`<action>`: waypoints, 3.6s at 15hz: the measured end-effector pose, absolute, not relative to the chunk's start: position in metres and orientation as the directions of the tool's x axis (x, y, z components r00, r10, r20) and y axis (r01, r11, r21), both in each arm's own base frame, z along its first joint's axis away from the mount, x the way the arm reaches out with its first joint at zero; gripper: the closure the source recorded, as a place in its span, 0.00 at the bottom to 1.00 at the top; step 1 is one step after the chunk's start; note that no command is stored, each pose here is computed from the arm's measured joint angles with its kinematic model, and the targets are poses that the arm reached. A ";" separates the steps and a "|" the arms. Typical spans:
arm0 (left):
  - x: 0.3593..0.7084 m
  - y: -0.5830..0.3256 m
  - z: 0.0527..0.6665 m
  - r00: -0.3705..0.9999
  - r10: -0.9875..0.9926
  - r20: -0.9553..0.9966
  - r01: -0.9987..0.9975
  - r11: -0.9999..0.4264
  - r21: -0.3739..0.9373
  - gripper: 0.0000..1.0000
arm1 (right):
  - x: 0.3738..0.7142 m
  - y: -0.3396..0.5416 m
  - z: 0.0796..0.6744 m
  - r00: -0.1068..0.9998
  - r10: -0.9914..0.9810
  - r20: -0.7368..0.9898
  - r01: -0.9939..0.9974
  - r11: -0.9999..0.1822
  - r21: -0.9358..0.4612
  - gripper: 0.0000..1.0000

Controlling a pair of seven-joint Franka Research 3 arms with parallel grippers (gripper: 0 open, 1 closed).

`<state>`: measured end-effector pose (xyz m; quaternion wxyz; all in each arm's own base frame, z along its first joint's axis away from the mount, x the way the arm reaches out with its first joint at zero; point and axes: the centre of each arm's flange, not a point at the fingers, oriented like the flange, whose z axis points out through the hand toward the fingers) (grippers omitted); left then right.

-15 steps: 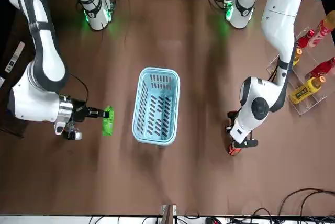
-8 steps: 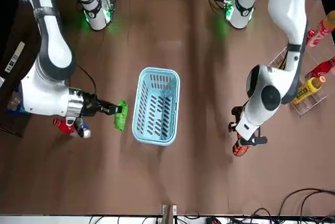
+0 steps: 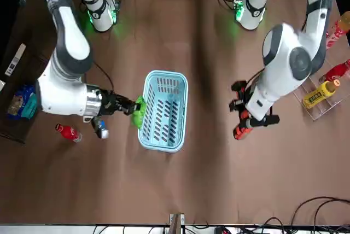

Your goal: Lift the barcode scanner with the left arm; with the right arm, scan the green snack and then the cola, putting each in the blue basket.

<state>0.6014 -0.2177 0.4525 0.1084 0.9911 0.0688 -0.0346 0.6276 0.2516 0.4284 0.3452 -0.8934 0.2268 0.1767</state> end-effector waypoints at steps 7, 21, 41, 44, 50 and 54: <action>0.581 -0.270 0.504 0.936 0.153 -0.316 0.297 -0.824 0.483 0.94 | 0.604 0.316 0.442 0.891 -0.171 -0.421 -0.409 -0.705 -0.579 0.93; 0.550 -0.382 0.507 0.905 -0.086 -0.418 0.245 -0.696 0.675 0.94 | 0.575 0.375 0.455 0.951 0.022 -0.310 -0.194 -0.737 -0.648 0.93; 0.608 -0.277 0.450 0.980 0.082 -0.179 0.123 -0.966 0.227 0.94 | 0.614 0.373 0.309 0.977 -0.103 -0.188 -0.187 -0.839 -0.511 0.91; 0.626 -0.248 0.413 0.981 0.104 -0.164 0.123 -0.986 0.110 0.94 | 0.618 0.376 0.301 0.981 -0.124 -0.147 -0.183 -0.839 -0.513 0.86; 0.665 -0.223 0.321 0.999 0.046 -0.018 0.045 -0.998 -0.034 0.94 | 0.636 0.366 0.321 0.983 -0.157 -0.097 -0.185 -0.822 -0.538 0.46; 0.681 -0.187 0.253 0.999 -0.035 0.026 -0.033 -0.996 -0.080 0.94 | 0.656 0.332 0.342 0.977 -0.193 -0.094 -0.212 -0.809 -0.548 0.28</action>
